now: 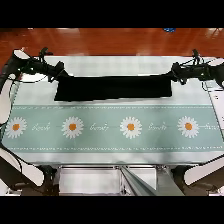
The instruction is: Fold the shirts.
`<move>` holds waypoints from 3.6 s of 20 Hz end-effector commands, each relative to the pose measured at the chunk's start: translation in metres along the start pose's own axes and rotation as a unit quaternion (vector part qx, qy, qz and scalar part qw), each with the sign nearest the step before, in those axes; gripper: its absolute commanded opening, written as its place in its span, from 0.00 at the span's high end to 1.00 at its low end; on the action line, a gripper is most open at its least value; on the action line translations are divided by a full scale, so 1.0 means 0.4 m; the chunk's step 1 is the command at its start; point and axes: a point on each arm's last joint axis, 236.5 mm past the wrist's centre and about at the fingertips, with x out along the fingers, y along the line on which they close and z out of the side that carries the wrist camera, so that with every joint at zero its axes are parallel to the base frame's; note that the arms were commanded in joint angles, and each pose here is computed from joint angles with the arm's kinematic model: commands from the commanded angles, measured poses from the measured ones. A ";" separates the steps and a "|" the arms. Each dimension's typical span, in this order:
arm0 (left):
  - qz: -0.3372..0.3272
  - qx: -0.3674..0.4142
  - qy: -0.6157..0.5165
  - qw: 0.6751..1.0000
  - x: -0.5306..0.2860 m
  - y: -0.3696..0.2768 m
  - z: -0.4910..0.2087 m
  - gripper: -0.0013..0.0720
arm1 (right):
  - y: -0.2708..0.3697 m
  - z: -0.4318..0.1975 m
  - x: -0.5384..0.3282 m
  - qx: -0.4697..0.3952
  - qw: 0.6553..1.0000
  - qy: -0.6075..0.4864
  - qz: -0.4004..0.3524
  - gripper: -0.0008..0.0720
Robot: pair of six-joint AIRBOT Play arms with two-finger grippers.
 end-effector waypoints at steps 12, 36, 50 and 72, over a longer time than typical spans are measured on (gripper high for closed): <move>0.170 -0.074 0.025 0.982 -0.353 0.221 -0.053 0.29 | -0.086 0.094 -0.377 -0.008 0.995 -0.075 -0.065 0.43; 0.065 0.048 -0.136 0.987 -0.206 -0.111 -0.342 0.29 | -0.136 0.026 -0.004 0.119 0.992 -0.020 0.037 0.42; 0.058 0.045 -0.137 0.988 -0.205 -0.118 -0.342 0.29 | -0.050 -0.101 0.121 0.067 0.995 0.066 0.015 0.53; -0.083 0.284 0.115 0.948 0.310 -0.648 -0.650 0.95 | 0.284 -0.571 -0.509 -0.162 0.986 -0.039 -0.028 0.95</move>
